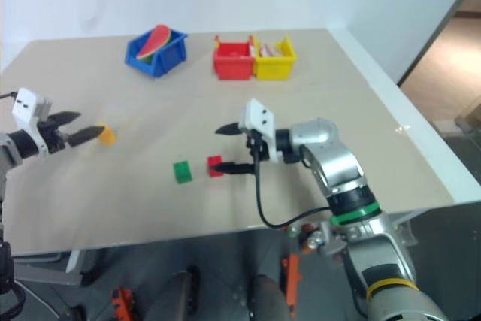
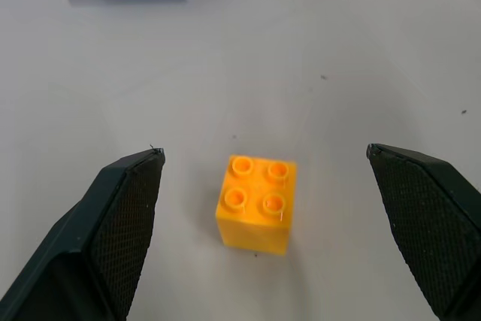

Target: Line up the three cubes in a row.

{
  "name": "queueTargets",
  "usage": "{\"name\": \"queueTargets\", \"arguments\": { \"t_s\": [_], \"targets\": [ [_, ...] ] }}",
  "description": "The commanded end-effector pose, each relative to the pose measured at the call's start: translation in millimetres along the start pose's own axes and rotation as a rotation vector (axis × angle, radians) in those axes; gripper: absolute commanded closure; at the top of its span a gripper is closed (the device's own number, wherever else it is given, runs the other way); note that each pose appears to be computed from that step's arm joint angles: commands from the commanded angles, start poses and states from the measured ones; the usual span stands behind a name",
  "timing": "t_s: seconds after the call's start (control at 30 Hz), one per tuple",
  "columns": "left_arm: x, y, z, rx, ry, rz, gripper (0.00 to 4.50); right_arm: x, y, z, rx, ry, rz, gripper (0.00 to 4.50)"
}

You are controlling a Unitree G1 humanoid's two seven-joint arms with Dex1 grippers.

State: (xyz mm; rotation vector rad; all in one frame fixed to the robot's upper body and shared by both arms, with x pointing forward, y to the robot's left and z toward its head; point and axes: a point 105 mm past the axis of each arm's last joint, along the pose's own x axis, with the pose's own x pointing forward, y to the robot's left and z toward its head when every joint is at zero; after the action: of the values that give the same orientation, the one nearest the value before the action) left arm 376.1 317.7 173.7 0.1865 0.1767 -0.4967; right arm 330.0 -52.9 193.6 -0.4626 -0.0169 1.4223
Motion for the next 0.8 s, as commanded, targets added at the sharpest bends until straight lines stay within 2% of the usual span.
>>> {"name": "queueTargets", "arguments": {
  "t_s": [0.03,0.6,0.63,0.8],
  "targets": [
    [1.0,4.4,8.0,0.034,-0.016,0.004,0.03,-5.4,0.6,11.9,-0.052,-0.012,-0.008,0.0],
    [23.6,0.0,-13.0,0.054,0.068,0.004,0.03,-11.1,0.1,11.7,-0.052,0.008,-0.021,0.0],
    [24.5,0.0,-14.5,0.054,0.075,0.007,0.55,-11.1,0.2,11.7,-0.052,0.008,-0.021,0.0],
    [27.8,-0.4,-17.4,0.059,0.082,0.018,2.17,-11.7,-0.3,11.6,-0.053,0.009,-0.022,0.0]
  ]
}}
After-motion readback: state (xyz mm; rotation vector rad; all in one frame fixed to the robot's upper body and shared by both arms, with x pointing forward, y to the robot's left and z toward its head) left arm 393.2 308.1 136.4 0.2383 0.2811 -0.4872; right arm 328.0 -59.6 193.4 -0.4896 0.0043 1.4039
